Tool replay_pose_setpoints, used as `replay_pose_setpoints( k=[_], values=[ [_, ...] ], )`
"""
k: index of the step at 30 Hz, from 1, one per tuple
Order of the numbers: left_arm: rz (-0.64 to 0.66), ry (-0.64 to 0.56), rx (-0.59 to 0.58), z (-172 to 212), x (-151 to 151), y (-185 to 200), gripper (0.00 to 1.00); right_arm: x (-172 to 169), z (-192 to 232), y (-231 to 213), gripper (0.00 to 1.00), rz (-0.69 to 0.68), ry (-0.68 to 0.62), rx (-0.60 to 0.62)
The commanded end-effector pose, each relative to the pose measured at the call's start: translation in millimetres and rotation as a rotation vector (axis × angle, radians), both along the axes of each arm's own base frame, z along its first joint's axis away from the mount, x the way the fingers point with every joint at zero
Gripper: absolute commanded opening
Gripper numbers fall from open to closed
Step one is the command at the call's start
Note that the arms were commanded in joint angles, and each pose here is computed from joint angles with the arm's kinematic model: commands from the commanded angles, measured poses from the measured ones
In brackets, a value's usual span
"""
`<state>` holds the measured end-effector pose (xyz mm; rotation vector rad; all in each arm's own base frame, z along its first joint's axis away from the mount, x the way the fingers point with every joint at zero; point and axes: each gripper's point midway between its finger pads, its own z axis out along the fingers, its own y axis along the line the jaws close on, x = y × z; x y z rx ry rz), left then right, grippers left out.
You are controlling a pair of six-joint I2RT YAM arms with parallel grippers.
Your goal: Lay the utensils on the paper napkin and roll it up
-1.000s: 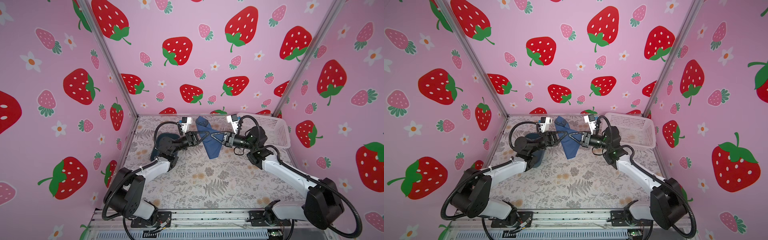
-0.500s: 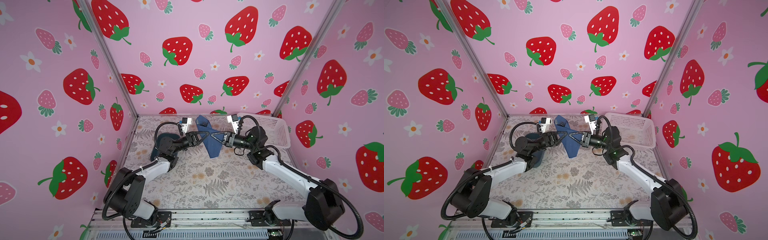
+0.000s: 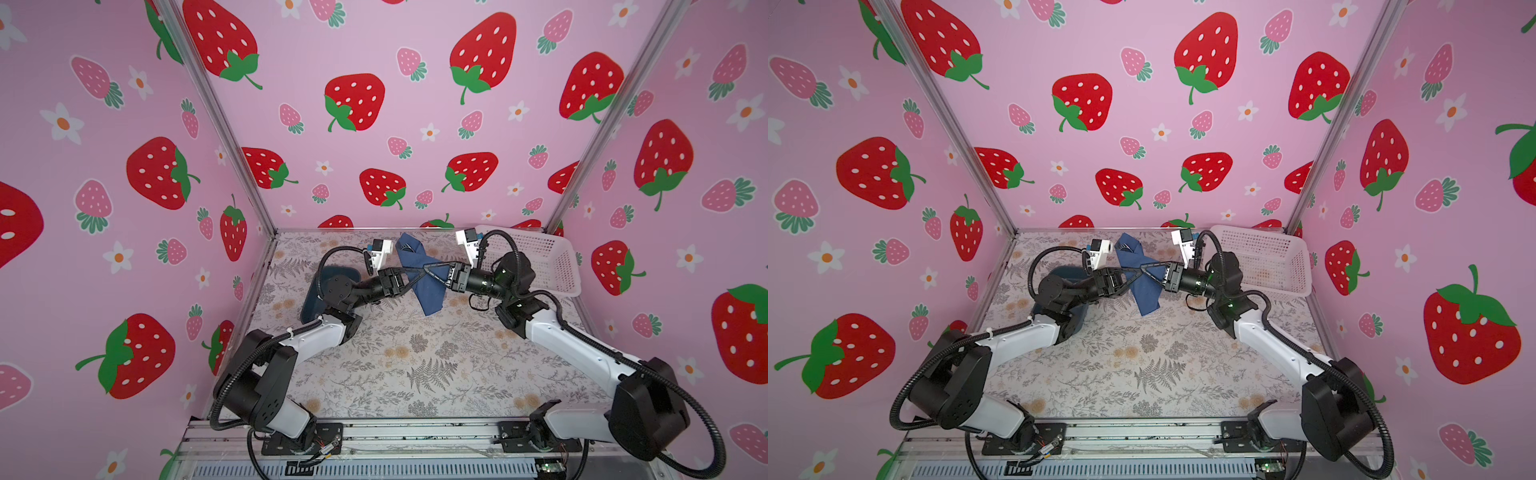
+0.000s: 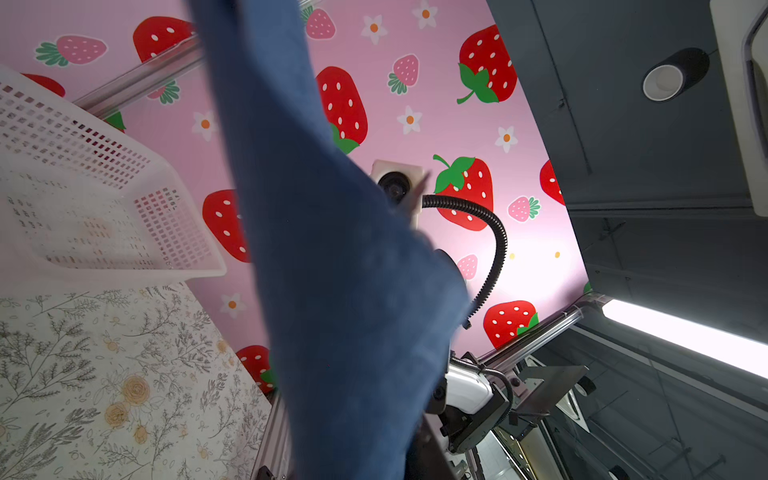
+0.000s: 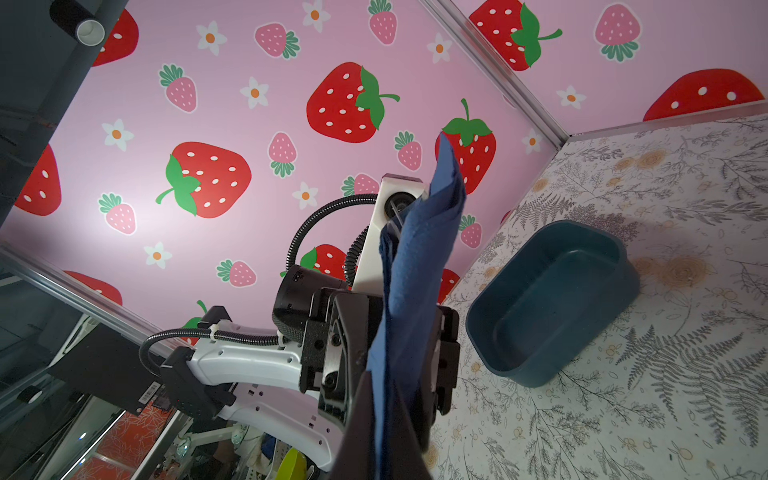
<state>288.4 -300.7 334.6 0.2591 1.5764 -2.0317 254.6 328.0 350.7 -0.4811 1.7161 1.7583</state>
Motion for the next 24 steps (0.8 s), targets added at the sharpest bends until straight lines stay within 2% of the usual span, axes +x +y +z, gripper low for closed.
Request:
replay_pose_setpoints(
  k=[1, 11, 19, 24],
  values=[
    [-0.038, -0.039, -0.015, 8, -9, -4, 0.22, -1, 21, -4, 0.0, -0.016, -0.057, 0.059],
    [-0.025, -0.047, -0.022, 12, -8, 0, 0.09, -3, 24, -8, 0.01, -0.017, -0.072, 0.056],
    [-0.027, -0.069, -0.031, 22, -11, 1, 0.07, -6, 13, -9, 0.17, -0.006, -0.066, 0.022],
    [-0.021, -0.074, -0.038, 26, -12, 4, 0.07, -10, 9, -12, 0.31, 0.003, -0.068, 0.008]
  ],
)
